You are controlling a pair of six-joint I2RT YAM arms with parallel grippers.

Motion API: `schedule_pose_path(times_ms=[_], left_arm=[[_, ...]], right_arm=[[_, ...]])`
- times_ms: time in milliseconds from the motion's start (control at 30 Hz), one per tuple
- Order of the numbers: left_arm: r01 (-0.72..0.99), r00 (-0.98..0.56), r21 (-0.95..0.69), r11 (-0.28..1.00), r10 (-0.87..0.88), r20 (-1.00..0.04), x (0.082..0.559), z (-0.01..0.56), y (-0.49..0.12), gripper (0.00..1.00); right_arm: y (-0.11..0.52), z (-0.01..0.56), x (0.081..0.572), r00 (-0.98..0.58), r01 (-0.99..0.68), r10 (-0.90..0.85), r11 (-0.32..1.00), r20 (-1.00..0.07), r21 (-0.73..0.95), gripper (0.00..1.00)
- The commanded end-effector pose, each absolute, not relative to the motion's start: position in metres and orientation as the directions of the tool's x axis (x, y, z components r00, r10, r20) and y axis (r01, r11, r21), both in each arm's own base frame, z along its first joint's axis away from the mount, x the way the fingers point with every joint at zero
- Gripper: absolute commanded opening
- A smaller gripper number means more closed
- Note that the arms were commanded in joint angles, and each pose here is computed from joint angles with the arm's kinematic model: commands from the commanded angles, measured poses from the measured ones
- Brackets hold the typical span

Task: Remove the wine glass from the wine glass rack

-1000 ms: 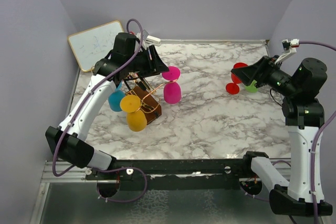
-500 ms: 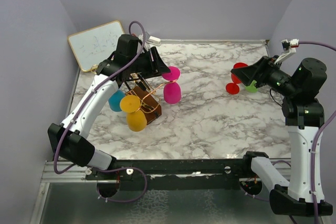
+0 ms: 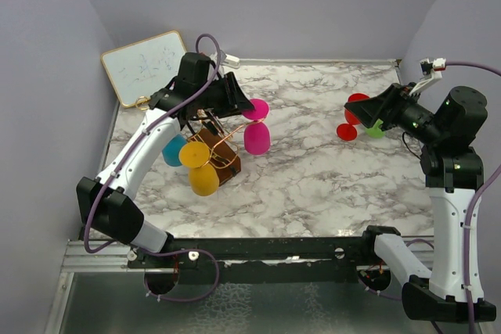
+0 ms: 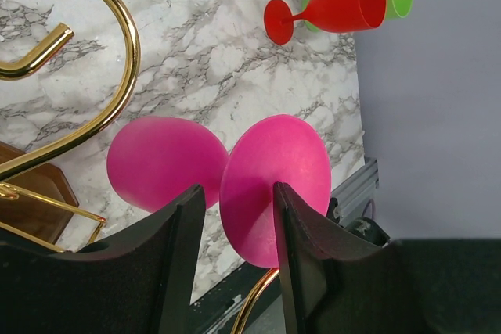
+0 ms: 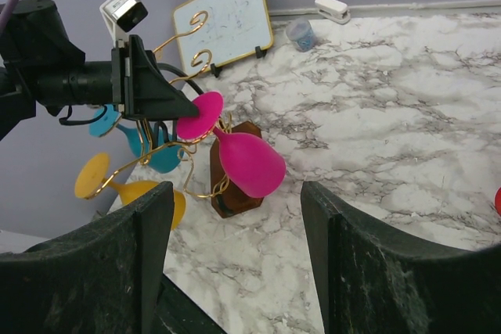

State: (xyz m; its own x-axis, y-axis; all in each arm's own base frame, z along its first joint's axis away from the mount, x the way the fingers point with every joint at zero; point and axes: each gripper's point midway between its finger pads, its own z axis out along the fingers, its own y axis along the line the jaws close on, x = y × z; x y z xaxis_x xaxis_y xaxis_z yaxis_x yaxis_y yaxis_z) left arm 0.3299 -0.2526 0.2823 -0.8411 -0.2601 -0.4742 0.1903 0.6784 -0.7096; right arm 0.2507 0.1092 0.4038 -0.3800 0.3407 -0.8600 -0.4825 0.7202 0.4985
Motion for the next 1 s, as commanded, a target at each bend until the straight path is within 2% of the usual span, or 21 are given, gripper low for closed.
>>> schedule_pose_path(times_ms=[0, 500, 667, 967], left_arm=[[0.222, -0.840, -0.730, 0.647, -0.253, -0.480, 0.329, 0.288, -0.259, 0.41], [0.250, -0.813, -0.753, 0.608, -0.291, -0.505, 0.326, 0.315, -0.259, 0.09], [0.260, -0.804, -0.764, 0.591, -0.305, -0.510, 0.325, 0.324, -0.260, 0.03], [0.296, -0.788, -0.832, 0.469, -0.373, -0.491, 0.321, 0.348, -0.270, 0.00]], right_arm=[[0.107, 0.412, 0.250, -0.343, -0.482, 0.339, 0.737, -0.876, 0.474, 0.65], [0.104, 0.413, 0.251, -0.331, -0.468, 0.348, 0.746, -0.877, 0.473, 0.65], [0.104, 0.412, 0.251, -0.332, -0.465, 0.351, 0.747, -0.875, 0.476, 0.65], [0.104, 0.414, 0.250, -0.325, -0.464, 0.357, 0.747, -0.876, 0.477, 0.65]])
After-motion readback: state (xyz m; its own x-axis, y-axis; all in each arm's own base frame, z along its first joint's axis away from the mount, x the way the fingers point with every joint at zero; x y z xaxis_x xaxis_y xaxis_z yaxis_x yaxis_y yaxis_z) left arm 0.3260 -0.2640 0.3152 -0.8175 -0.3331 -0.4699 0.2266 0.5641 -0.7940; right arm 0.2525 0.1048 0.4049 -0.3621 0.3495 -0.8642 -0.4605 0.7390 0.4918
